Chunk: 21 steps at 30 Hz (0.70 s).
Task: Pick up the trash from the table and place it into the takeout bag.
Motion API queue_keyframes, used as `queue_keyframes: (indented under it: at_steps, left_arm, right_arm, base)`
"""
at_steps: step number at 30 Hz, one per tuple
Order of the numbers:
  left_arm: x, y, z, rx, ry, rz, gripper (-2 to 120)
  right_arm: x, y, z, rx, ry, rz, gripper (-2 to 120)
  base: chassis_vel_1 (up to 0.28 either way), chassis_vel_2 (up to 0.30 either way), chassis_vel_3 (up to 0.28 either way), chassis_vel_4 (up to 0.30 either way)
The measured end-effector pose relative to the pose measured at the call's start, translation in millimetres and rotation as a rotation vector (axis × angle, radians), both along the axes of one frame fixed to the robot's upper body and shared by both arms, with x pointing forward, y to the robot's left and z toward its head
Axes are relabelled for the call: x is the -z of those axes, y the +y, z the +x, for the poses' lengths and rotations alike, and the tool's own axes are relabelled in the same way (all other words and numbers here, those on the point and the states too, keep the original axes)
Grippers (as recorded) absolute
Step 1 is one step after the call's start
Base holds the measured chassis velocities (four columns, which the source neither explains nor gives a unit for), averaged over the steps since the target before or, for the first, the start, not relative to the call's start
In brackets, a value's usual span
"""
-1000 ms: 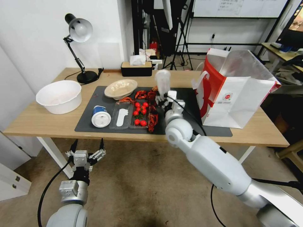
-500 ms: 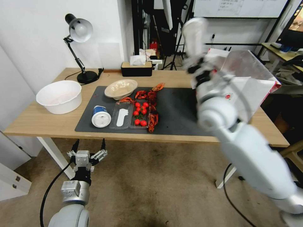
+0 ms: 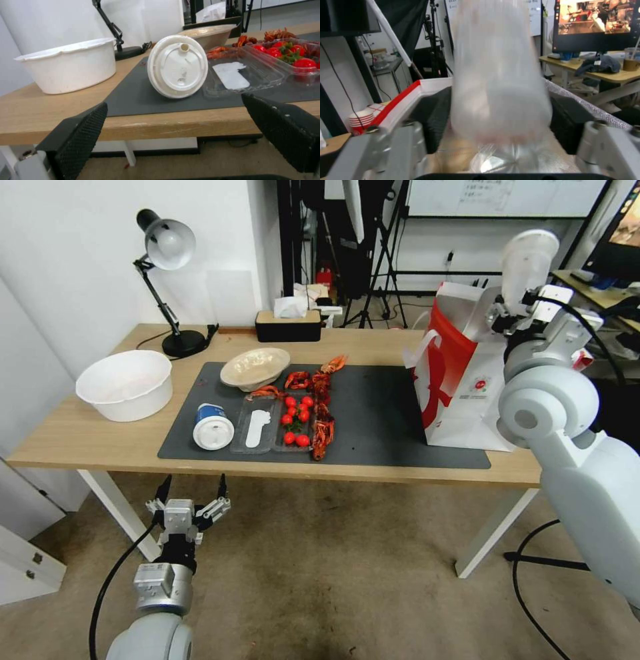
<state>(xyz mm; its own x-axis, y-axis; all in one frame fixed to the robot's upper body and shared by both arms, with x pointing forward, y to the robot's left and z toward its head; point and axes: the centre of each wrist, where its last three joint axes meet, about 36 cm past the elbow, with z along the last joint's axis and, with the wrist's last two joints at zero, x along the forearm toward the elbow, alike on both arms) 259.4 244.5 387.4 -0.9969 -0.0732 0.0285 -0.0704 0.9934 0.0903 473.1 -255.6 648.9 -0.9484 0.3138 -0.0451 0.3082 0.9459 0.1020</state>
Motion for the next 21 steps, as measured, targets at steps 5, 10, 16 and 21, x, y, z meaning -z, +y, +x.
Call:
queue_keyframes:
  at_steps: [5,10,16,21]
  left_arm:
    - [-1,1,-2,-0.001,-0.004,0.006,100]
    - [-2,2,-2,0.0,-0.011,0.009,100]
    - [-3,2,0,0.001,-0.013,0.01,100]
    - [-3,3,0,0.0,-0.014,0.01,100]
  right_arm:
    - [-3,-7,3,0.019,0.043,0.032,86]
    - [-8,-11,2,0.006,0.031,0.063,98]
    - [-13,-9,-15,-0.231,-0.232,0.145,100]
    - [10,-3,-38,-0.415,-0.375,0.126,100]
  base:
    - [0.0,0.0,0.0,0.0]
    - [0.0,0.0,0.0,0.0]
    - [0.0,0.0,0.0,0.0]
    - [0.0,0.0,0.0,0.0]
